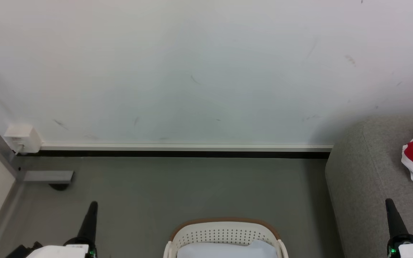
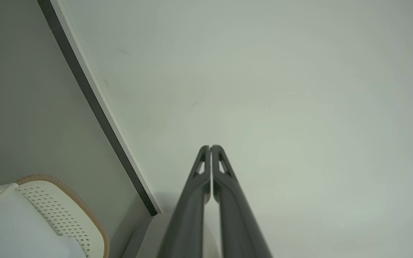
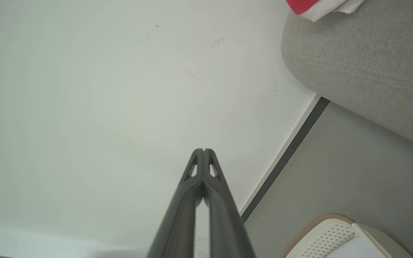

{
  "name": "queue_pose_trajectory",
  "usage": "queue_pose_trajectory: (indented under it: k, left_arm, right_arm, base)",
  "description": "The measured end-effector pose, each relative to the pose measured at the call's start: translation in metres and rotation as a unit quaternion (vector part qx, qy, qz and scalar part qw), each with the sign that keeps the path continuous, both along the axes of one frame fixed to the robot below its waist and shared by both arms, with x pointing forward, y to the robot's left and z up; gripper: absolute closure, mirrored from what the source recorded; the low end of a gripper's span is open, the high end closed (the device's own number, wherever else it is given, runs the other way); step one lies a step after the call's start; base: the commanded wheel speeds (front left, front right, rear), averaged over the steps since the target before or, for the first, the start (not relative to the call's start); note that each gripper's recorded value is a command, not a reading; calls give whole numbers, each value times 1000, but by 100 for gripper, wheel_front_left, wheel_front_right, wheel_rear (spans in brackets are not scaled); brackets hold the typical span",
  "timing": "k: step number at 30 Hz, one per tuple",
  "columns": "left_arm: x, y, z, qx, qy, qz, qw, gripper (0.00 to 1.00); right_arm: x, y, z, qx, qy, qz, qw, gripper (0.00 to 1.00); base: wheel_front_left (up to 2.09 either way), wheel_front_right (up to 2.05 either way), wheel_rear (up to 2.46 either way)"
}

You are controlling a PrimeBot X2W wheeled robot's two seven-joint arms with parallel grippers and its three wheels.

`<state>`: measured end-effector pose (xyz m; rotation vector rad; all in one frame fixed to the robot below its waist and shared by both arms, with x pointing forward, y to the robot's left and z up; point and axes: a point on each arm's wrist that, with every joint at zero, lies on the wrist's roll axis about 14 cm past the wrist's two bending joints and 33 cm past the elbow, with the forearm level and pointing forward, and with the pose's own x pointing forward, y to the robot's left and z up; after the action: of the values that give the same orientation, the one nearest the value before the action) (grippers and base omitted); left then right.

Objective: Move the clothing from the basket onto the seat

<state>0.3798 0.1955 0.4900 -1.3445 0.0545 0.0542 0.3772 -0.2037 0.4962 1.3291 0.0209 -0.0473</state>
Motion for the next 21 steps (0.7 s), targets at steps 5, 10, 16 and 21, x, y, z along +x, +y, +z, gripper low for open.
queue_pose_trajectory:
  k: [5,10,16,21]
  left_arm:
    - [2,0,3,-17,-5,0,1000,100]
    - [3,1,5,-38,-11,0,999,100]
    - [5,1,8,-59,-15,-1,998,100]
    - [6,2,9,-76,-19,-1,997,100]
  right_arm:
    - [1,0,1,20,-2,1,1000,100]
    - [3,1,1,39,-3,2,999,100]
    - [5,2,3,64,-8,4,998,100]
    - [7,3,4,81,-10,6,997,100]
  base:
    - [0,0,0]
    - [0,0,0]
    - [0,0,0]
    - [0,0,0]
